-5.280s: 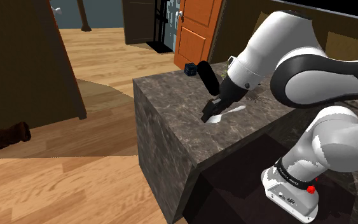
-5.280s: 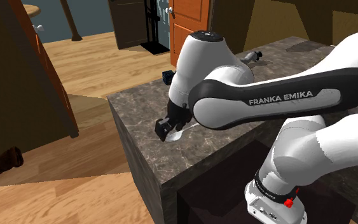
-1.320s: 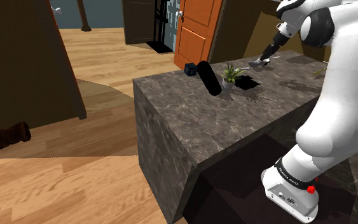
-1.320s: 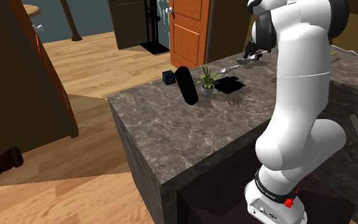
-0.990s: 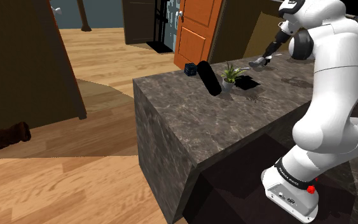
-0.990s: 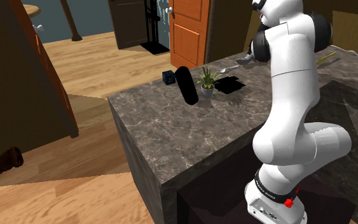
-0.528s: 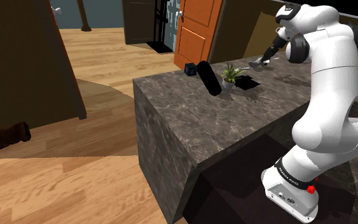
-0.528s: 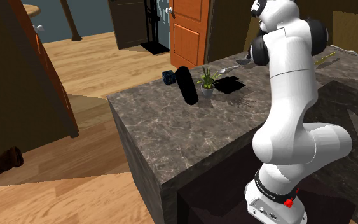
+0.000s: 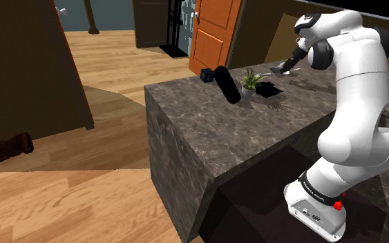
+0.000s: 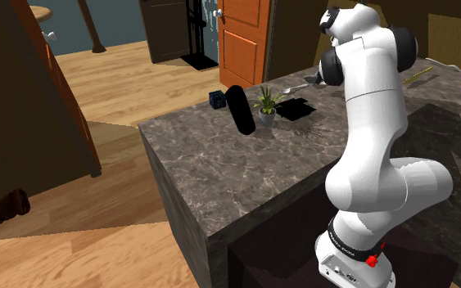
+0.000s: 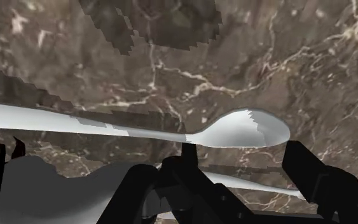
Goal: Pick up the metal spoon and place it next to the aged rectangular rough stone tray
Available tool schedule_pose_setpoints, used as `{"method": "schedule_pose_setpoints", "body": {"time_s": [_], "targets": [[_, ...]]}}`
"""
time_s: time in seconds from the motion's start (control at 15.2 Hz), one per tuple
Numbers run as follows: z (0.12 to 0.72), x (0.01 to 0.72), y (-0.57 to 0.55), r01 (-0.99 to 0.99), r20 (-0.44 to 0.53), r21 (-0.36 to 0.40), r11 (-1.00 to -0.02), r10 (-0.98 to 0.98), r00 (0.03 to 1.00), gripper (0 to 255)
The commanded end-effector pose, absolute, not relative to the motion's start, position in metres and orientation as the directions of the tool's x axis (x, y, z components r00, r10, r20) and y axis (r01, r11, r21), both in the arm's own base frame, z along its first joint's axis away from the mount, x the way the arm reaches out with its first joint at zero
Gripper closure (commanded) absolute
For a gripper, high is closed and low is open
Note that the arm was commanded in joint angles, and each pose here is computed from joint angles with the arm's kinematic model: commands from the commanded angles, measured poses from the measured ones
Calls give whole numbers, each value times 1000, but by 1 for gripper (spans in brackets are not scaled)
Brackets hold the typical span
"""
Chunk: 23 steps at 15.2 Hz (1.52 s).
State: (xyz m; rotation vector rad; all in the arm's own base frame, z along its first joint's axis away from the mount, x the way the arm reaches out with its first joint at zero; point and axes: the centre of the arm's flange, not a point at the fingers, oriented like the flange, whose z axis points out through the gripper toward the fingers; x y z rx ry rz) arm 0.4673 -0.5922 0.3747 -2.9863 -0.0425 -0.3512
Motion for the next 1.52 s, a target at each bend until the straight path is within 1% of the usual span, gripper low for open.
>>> {"method": "schedule_pose_setpoints", "body": {"time_s": [0.0,0.2,0.73,0.79,1.12,1.39,1.45], "targets": [[364,467,-592,44,233,-129,-991,13,972,255],[344,467,-592,44,233,-129,-991,13,972,255],[344,467,-592,44,233,-129,-991,13,972,255],[344,467,-592,44,233,-129,-991,13,972,0],[344,467,-592,44,233,-129,-991,13,972,0],[393,456,-599,44,233,-129,-991,13,972,0],[393,456,-599,44,233,-129,-991,13,972,0]]}}
